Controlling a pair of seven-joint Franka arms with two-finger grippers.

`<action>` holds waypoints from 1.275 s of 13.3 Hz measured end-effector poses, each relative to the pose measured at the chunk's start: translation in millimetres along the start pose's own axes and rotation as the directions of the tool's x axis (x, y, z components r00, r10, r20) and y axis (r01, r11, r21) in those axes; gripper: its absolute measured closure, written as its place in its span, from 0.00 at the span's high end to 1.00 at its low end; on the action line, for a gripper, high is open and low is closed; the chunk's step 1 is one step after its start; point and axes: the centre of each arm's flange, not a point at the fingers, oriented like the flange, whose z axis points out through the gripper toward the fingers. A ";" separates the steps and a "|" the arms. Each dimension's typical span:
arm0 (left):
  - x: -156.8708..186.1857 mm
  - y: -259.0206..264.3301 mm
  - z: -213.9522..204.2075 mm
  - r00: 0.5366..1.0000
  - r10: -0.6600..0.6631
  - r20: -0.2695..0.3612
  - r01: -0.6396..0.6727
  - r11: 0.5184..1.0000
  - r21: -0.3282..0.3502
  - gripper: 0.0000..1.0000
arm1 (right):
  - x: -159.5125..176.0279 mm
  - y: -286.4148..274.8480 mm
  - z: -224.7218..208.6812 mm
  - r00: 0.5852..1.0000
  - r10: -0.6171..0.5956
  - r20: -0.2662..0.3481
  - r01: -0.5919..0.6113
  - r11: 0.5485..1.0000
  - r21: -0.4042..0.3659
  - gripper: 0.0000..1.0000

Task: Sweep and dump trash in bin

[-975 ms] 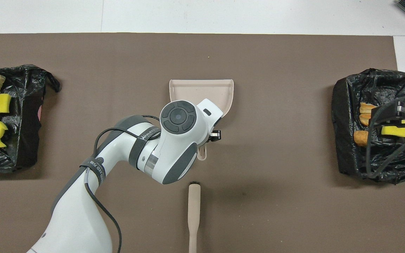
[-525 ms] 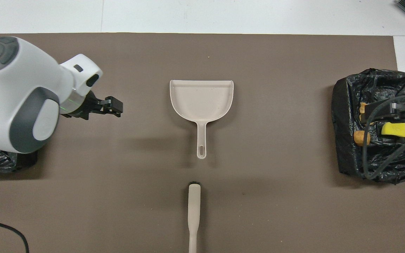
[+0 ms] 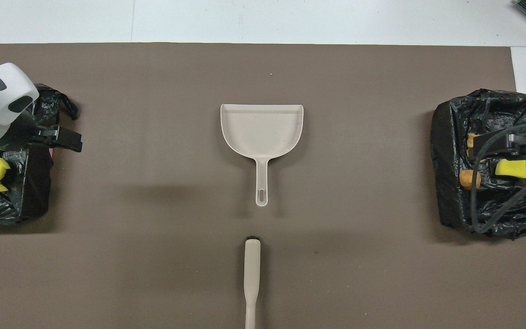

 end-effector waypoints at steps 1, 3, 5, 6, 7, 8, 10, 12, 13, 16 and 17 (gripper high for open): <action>-6.4 2.0 -19.9 1.000 0.005 0.005 -0.005 1.000 0.010 1.00 | 0.0 0.0 0.0 1.000 0.000 0.000 0.000 1.000 0.000 1.00; -19.4 4.3 -58.0 1.000 0.008 0.001 -0.008 1.000 0.023 1.00 | 0.0 0.0 0.1 1.000 0.000 0.000 0.000 1.000 0.000 1.00; -37.0 5.8 -86.9 1.000 0.006 0.002 -0.006 1.000 0.030 1.00 | 0.0 0.0 0.3 1.000 0.000 0.001 0.000 1.000 0.000 1.00; -45.7 7.2 -96.6 1.000 0.006 0.006 -0.006 0.999 0.033 1.00 | 0.0 0.0 0.4 1.000 0.000 0.001 0.000 1.000 0.000 1.00; -51.1 9.0 -103.2 1.000 0.007 0.002 -0.007 0.999 0.034 1.00 | 0.0 0.0 0.4 1.000 0.000 0.001 0.000 1.000 0.000 1.00; -55.2 11.7 -109.4 1.000 0.011 -0.008 -0.011 0.999 0.037 1.00 | 0.0 0.0 0.5 1.000 0.000 0.001 0.000 1.000 0.000 1.00; -61.8 17.0 -119.6 0.999 0.019 -0.028 -0.017 0.999 0.041 1.00 | 0.0 0.0 0.9 1.000 0.000 0.002 0.000 1.000 0.000 1.00; -63.8 18.4 -121.1 0.999 0.021 -0.030 -0.019 0.999 0.042 1.00 | 0.0 0.0 0.9 1.000 0.000 0.002 0.000 1.000 0.000 1.00; -63.5 17.3 -119.6 0.999 0.018 -0.028 -0.017 0.999 0.041 1.00 | 0.0 0.0 0.9 1.000 0.000 0.002 0.000 1.000 0.000 1.00; -62.7 14.7 -113.8 1.000 0.011 -0.018 -0.011 0.999 0.040 1.00 | 0.0 0.0 1.0 1.000 0.000 0.002 0.000 1.000 0.000 1.00; -62.7 14.6 -112.0 1.000 0.009 -0.015 -0.008 0.999 0.040 1.00 | 0.0 0.0 1.0 1.000 0.000 0.002 0.000 1.000 0.000 1.00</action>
